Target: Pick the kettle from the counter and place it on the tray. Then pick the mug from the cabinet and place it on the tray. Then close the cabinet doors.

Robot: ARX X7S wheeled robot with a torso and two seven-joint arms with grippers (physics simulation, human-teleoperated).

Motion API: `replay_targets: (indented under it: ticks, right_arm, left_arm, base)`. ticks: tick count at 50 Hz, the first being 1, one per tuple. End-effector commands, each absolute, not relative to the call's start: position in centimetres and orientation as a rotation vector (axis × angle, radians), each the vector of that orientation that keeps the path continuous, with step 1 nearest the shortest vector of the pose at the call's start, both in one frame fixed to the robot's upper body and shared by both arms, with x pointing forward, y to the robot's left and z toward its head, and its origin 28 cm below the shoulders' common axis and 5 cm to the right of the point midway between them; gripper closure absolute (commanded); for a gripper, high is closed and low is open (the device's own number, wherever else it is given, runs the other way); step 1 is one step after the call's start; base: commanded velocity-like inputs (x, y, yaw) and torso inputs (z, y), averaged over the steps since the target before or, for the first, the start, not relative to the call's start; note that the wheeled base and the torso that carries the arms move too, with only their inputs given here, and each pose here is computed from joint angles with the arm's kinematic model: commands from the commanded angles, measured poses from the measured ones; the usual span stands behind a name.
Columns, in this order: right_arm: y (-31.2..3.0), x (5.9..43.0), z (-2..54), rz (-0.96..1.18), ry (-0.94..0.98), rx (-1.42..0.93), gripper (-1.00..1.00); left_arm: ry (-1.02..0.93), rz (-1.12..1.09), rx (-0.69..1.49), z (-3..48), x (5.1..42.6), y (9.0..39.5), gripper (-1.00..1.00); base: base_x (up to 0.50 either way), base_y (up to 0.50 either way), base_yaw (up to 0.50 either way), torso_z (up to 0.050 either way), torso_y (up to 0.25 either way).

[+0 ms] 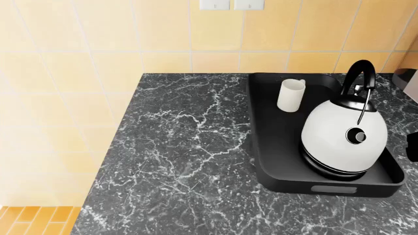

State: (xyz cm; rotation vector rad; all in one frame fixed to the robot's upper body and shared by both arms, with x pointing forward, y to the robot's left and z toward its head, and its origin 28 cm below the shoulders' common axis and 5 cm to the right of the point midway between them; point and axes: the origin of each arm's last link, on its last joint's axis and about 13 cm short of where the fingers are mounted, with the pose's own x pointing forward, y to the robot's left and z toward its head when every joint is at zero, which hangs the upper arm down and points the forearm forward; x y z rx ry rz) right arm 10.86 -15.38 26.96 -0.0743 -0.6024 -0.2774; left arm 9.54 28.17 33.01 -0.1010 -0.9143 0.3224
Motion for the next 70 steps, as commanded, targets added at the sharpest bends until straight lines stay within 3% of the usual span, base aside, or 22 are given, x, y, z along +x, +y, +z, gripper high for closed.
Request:
replay_targets:
  ticks: [1,12,20,45,57,70]
  right_arm:
    - [-15.3,11.0,26.7,-0.279,-0.581,-0.061,-1.00]
    - [-15.0,11.2,26.7,-0.273,-0.571,-0.059,-1.00]
    - [-14.9,11.3,26.7,-0.266,-0.569,-0.057,-1.00]
    - [-15.2,10.8,26.3,-0.259,-0.565,-0.042,-1.00]
    - [-15.4,10.3,26.1,-0.247,-0.574,-0.036,-1.00]
    - [-15.6,9.9,25.9,-0.235,-0.577,-0.035,-1.00]
  left_arm:
    - [-0.970,0.503,-0.127,35.6,9.0,31.3,-1.00]
    - [-1.026,0.602,-0.133,38.4,8.1,33.4,-1.00]
    - [-1.038,0.405,-0.126,44.0,9.2,31.9,-1.00]
    - [-0.996,-0.049,-0.091,53.4,12.1,23.0,-1.00]
    - [-0.874,-0.341,-0.158,55.4,13.4,18.9,-1.00]
    - [-0.796,-0.502,-0.108,55.9,14.1,15.0,-1.00]
  base:
    - [0.00,0.00,0.00,0.000,0.000]
    - [0.00,0.00,0.00,0.000,0.000]
    - [0.00,0.00,0.00,0.000,0.000]
    - [0.00,0.00,0.00,0.000,0.000]
    - [0.00,0.00,0.00,0.001,0.000]
    - [0.00,0.00,0.00,0.001,0.000]
